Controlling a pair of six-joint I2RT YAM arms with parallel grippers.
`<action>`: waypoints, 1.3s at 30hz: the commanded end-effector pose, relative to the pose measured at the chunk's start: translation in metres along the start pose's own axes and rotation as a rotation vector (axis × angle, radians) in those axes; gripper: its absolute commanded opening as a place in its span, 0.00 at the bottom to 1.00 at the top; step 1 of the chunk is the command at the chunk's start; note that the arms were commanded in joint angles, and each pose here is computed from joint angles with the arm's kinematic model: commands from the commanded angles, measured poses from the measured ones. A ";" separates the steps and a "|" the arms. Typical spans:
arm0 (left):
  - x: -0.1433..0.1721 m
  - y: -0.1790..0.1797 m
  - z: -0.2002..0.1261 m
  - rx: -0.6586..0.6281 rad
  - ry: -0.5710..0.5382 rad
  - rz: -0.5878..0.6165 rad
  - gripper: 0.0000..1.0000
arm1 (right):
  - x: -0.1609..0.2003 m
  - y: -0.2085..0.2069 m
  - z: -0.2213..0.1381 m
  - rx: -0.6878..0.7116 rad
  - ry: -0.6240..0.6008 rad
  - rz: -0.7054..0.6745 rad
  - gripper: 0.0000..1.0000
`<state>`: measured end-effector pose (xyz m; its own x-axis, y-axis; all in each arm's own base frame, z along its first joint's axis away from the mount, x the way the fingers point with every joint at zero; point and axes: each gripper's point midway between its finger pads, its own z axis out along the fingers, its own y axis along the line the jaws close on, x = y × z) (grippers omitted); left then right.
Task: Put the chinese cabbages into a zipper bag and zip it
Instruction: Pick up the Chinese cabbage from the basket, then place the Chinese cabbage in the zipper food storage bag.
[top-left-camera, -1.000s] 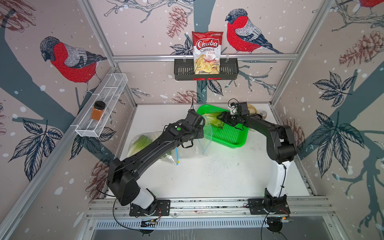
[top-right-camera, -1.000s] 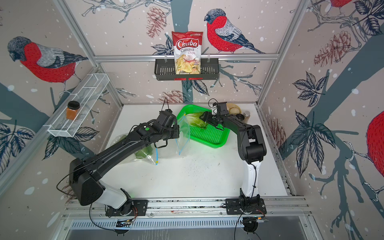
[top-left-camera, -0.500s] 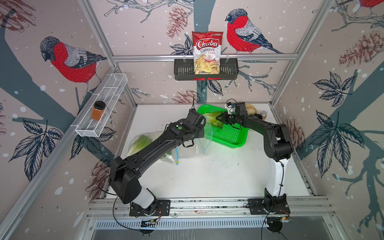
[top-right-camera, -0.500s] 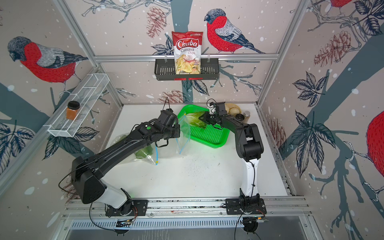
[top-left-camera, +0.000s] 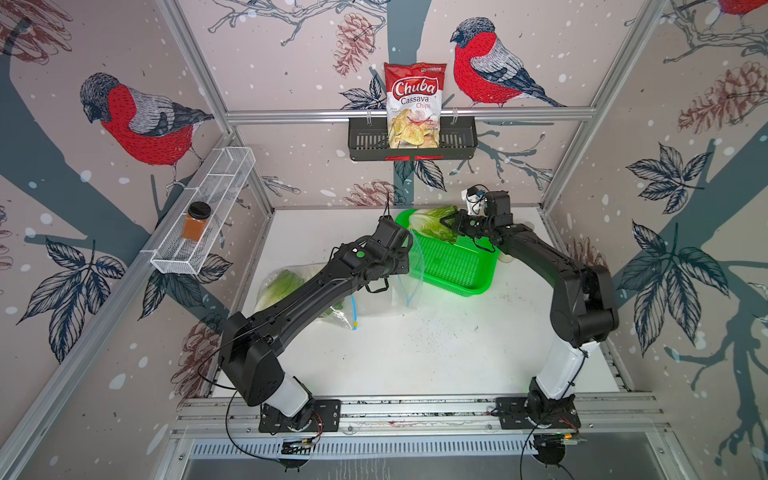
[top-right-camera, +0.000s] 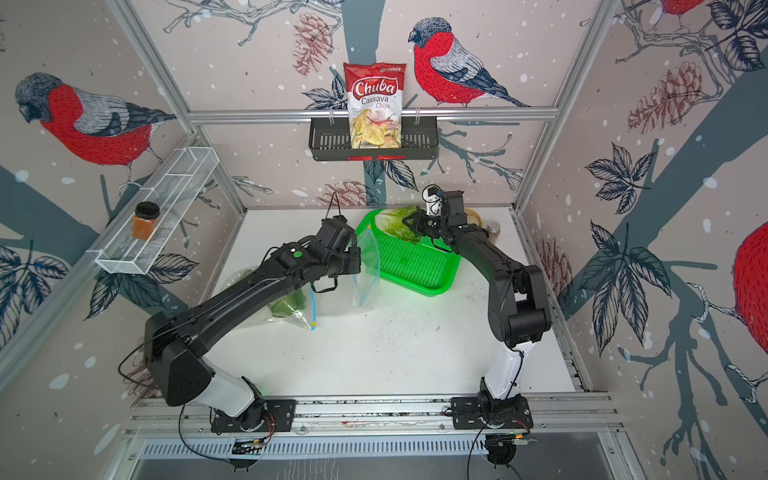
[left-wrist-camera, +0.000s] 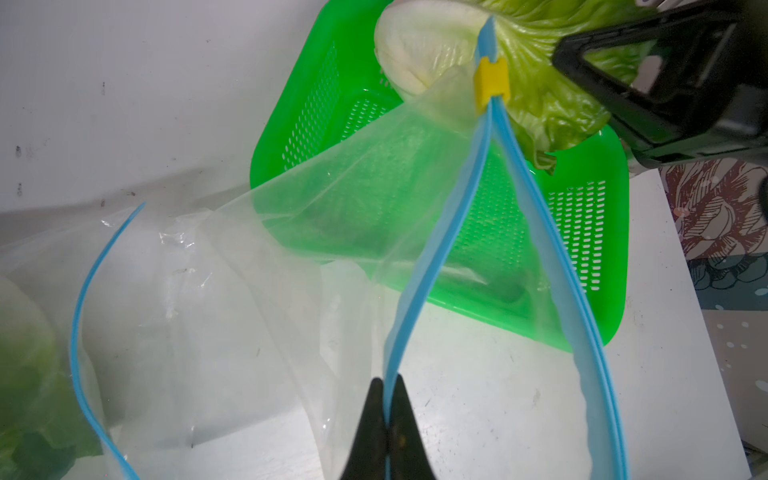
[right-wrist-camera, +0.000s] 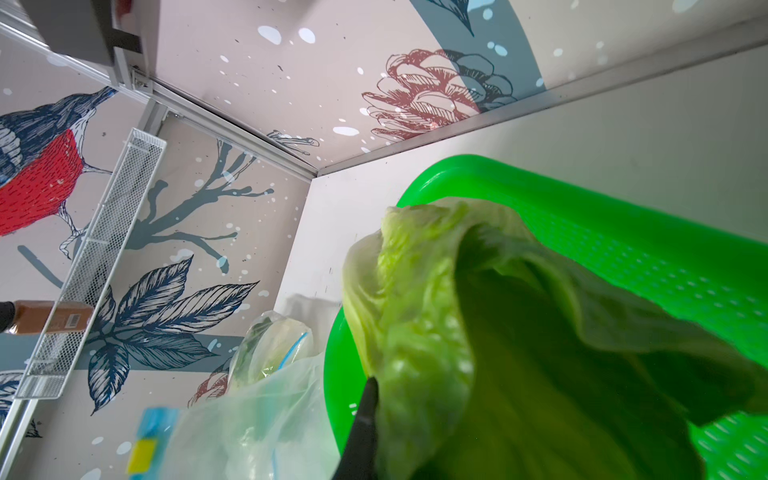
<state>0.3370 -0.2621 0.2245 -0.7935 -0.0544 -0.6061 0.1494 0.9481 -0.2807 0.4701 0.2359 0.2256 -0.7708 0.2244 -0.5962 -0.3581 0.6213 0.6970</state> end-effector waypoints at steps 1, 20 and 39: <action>-0.002 -0.007 0.003 0.024 0.005 0.014 0.00 | 0.002 -0.001 -0.028 0.062 -0.010 0.014 0.00; -0.003 -0.031 0.029 0.122 0.013 -0.002 0.00 | 0.052 0.129 -0.170 -0.054 -0.027 -0.101 0.00; -0.025 -0.029 0.002 0.114 -0.073 -0.007 0.00 | 0.089 0.105 -0.140 0.109 0.106 -0.155 0.00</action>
<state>0.3499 -0.2927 0.2324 -0.7799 -0.0760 -0.6213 0.2108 0.9028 -0.3750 0.2863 0.2250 0.3046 -0.7890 0.0723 -0.6101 -0.4178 0.6650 0.6191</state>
